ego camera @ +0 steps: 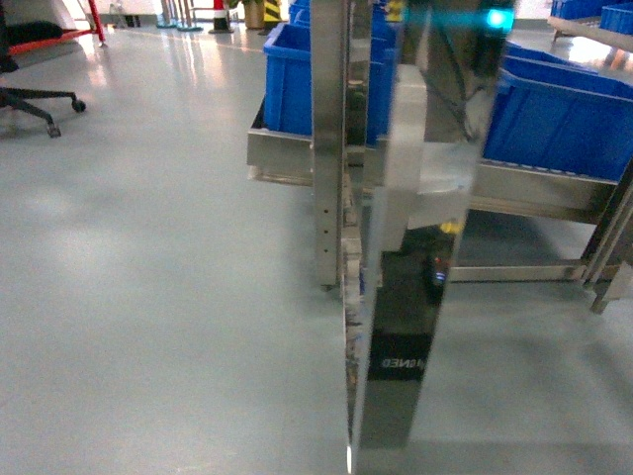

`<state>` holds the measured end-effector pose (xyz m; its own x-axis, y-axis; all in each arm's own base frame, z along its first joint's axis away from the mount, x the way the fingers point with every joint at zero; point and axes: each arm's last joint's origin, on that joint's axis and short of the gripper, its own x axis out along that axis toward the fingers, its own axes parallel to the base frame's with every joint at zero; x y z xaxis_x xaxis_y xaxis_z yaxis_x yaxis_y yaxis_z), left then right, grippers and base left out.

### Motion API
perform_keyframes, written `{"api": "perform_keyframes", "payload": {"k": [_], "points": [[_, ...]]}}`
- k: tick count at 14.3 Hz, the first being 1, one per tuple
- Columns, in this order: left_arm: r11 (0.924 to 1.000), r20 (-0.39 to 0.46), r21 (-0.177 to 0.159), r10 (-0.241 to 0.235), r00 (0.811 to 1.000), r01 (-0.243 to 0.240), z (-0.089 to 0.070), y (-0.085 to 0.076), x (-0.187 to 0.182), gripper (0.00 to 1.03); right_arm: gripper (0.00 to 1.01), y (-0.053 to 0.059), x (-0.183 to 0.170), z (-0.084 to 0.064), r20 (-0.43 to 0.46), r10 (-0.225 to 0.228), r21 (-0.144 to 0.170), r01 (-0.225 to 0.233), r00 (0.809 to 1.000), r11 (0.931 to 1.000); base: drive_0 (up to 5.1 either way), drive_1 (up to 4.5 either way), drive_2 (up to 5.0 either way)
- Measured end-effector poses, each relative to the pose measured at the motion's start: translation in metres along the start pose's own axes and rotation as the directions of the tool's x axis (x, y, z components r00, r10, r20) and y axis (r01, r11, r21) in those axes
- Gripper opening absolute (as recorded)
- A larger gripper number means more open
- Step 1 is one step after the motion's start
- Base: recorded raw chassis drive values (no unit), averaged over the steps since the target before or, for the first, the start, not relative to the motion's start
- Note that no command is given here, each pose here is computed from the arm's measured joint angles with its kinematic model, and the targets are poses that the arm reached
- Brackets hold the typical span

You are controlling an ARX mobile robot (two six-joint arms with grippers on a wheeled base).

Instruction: Pick capacitor and pack into box

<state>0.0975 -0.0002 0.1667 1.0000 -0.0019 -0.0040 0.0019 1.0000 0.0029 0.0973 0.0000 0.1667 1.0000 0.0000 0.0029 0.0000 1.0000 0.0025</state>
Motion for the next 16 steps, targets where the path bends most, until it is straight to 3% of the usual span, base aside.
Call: {"api": "perform_keyframes", "payload": {"k": [16], "points": [[1.0, 0.002, 0.0, 0.0, 1.0, 0.0, 0.0001, 0.0, 0.0, 0.43, 0.98, 0.0, 0.0, 0.0002, 0.002, 0.0, 0.0, 0.0, 1.0, 1.0, -5.0, 2.45, 2.5]]}}
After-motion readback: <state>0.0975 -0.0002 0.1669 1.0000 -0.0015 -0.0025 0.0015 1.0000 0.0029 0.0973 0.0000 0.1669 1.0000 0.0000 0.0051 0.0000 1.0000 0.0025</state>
